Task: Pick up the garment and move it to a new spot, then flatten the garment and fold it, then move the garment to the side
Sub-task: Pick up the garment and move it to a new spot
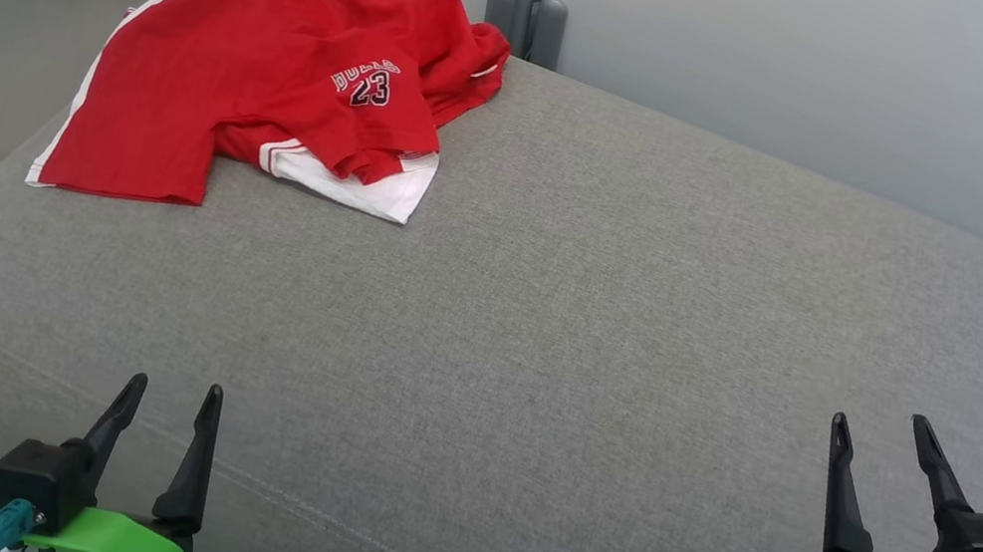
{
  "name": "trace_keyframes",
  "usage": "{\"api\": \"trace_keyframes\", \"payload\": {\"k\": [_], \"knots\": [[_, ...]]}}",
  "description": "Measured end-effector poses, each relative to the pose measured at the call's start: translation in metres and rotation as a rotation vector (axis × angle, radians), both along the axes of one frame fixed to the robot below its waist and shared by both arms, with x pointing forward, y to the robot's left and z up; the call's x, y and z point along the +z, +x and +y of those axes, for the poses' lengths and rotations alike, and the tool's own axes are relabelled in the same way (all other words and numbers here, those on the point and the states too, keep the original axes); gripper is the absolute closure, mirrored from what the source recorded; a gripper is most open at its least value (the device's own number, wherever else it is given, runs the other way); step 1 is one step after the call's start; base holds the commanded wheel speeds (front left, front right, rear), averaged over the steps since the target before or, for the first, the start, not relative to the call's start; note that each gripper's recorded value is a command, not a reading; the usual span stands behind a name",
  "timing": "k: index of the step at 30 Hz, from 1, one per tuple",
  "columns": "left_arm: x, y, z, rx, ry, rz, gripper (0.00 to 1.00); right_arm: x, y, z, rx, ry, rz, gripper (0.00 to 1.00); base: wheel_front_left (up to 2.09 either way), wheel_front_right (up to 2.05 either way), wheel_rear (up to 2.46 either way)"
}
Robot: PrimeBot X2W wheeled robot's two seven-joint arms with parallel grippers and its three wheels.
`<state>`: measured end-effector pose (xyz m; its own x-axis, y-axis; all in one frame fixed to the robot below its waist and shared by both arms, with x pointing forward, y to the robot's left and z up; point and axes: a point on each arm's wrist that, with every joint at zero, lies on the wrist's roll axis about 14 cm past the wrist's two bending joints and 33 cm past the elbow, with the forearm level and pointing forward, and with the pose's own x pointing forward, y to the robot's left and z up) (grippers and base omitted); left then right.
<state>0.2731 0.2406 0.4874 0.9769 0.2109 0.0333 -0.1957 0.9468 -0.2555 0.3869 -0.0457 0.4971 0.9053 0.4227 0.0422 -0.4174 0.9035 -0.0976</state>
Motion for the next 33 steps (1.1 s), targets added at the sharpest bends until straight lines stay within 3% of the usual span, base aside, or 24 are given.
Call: {"api": "trace_keyframes", "payload": {"k": [14, 33], "knots": [[-0.003, -0.017, 0.016, 0.064, -0.003, 0.008, 0.00, -0.002, -0.004, 0.023, 0.069, 0.003, 0.010, 0.00, 0.00, 0.00, 0.00], [-0.001, 0.003, 0.032, 0.106, -0.061, 0.002, 0.00, -0.009, 0.016, 0.024, 0.086, -0.007, 0.009, 0.00, 0.00, 0.00, 0.00]]}}
